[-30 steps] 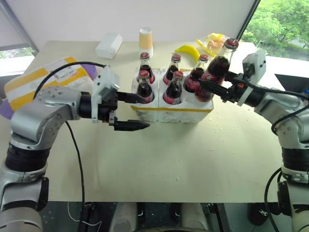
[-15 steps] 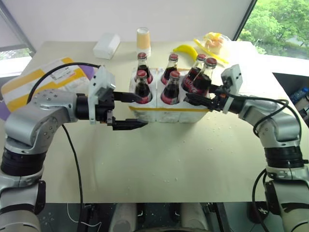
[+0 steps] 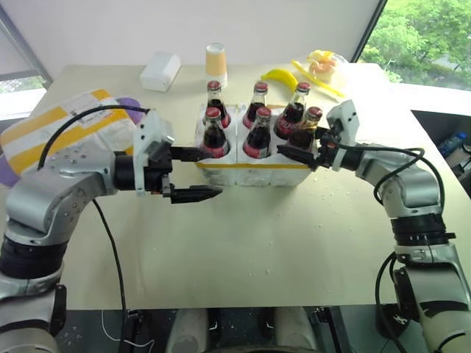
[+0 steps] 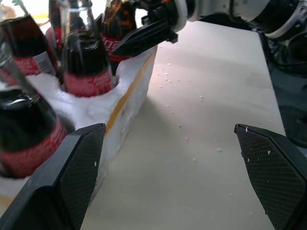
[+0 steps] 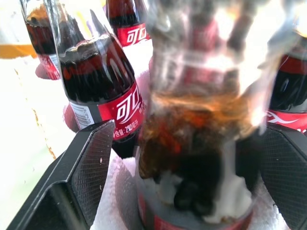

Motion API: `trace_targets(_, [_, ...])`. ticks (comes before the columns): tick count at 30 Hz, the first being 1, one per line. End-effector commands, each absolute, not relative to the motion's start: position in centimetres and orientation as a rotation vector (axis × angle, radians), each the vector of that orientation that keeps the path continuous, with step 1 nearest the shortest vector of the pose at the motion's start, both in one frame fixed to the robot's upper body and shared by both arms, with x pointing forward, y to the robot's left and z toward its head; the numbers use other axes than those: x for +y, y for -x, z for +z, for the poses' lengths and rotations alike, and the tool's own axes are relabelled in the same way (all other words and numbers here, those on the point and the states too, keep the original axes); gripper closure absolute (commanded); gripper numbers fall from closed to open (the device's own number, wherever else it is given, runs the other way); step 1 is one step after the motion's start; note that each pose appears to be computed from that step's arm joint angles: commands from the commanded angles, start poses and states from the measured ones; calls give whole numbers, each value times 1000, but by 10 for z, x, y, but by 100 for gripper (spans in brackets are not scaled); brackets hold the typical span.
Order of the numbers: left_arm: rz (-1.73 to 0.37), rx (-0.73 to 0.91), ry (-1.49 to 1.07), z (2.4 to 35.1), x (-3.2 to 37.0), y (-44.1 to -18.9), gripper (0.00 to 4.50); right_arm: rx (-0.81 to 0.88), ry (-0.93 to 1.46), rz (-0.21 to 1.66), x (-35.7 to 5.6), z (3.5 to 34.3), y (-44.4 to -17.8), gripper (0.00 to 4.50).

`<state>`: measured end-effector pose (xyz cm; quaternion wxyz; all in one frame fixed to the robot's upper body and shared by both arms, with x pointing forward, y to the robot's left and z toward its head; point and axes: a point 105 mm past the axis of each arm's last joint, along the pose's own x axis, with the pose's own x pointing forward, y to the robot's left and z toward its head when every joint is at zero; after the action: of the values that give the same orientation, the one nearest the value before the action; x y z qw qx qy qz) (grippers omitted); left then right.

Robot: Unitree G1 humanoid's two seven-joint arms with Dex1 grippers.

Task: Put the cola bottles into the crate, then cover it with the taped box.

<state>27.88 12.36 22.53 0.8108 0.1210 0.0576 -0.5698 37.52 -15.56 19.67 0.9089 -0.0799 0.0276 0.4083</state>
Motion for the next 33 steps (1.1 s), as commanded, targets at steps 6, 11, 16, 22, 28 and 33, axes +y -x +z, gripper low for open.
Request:
trace_targets(6, [-653, -38, -537, 264, 197, -293, 0, -116, 350, 974, -178, 273, -320, 7])
trace_targets(11, [-355, 19, -749, 264, 250, -286, 0, -115, 324, 1028, -192, 290, -304, 7])
trace_targets(16, [-31, 233, -992, 247, 323, -258, 0, -140, 268, 1021, -205, 305, -298, 7])
trace_targets(22, [262, 426, -1168, 229, 401, -224, 0, -162, 232, 1020, -207, 311, -294, 7])
trace_targets(28, [279, 469, -1224, 198, 432, -230, 0, -173, 251, 1033, -204, 317, -285, 7])
trace_targets(33, [265, 470, -1266, 177, 447, -250, 0, -177, 269, 1018, -205, 320, -278, 7])
